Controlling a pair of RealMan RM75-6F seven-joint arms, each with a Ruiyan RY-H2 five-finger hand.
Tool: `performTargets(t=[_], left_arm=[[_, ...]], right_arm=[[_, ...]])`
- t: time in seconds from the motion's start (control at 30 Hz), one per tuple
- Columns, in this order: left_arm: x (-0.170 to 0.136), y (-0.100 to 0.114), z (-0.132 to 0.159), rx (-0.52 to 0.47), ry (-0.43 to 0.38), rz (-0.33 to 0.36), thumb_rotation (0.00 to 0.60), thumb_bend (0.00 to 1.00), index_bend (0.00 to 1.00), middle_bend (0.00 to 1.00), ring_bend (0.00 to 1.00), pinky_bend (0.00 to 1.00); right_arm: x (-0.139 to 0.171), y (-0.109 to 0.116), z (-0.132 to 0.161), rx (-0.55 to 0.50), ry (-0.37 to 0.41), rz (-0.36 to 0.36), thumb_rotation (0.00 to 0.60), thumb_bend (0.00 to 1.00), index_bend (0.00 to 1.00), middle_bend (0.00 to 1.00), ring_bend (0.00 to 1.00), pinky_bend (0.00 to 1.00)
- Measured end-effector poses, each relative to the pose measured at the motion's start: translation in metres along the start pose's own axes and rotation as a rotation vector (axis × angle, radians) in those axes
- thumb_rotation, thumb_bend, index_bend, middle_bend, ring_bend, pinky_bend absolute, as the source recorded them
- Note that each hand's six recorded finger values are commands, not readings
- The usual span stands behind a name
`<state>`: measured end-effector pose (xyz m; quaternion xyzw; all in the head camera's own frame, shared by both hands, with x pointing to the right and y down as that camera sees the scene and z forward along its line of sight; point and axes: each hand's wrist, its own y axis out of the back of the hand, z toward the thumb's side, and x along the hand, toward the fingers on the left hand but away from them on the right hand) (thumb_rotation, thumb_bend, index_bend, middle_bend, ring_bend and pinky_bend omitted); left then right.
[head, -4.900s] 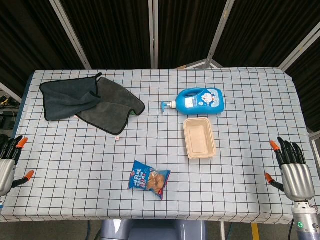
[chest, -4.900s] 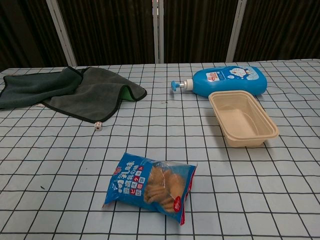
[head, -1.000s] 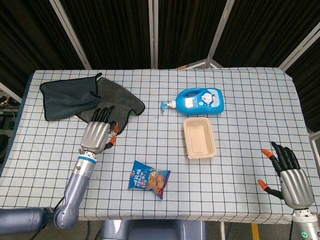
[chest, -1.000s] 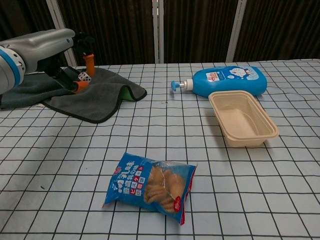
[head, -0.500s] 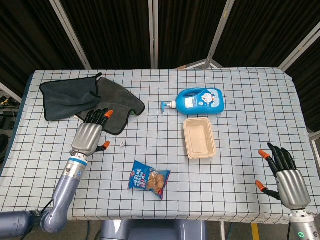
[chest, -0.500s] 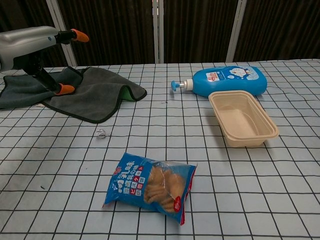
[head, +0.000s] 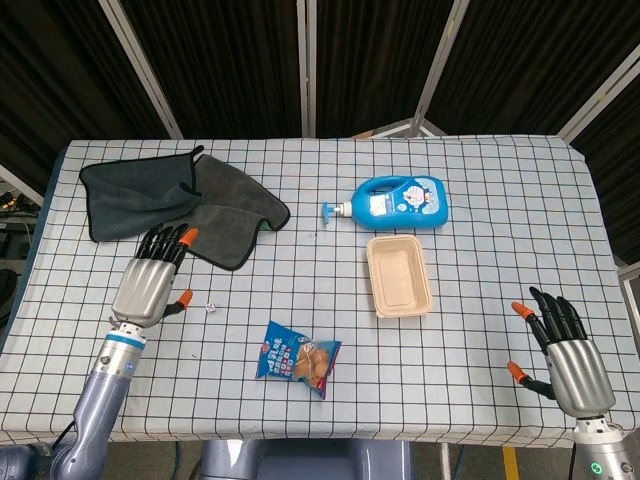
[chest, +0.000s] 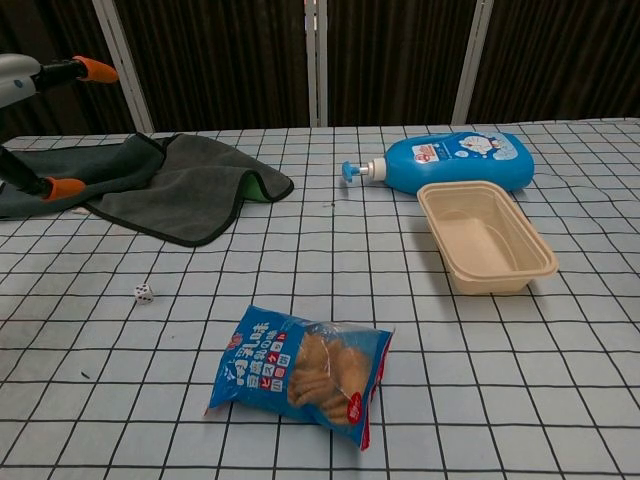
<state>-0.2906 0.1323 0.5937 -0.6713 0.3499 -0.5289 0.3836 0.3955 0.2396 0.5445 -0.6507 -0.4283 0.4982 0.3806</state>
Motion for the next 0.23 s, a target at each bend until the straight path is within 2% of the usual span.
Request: performTargets(t=[0.23], left_arm=[[-0.055, -0.014, -0.037, 0.007, 0.043, 0.045, 0.600, 0.31, 0.00, 0.00, 0.00, 0.00]], right_arm=[[0.000, -0.003, -0.003, 0.008, -0.008, 0.010, 0.600, 0.11, 0.21, 0.01, 0.00, 0.08]])
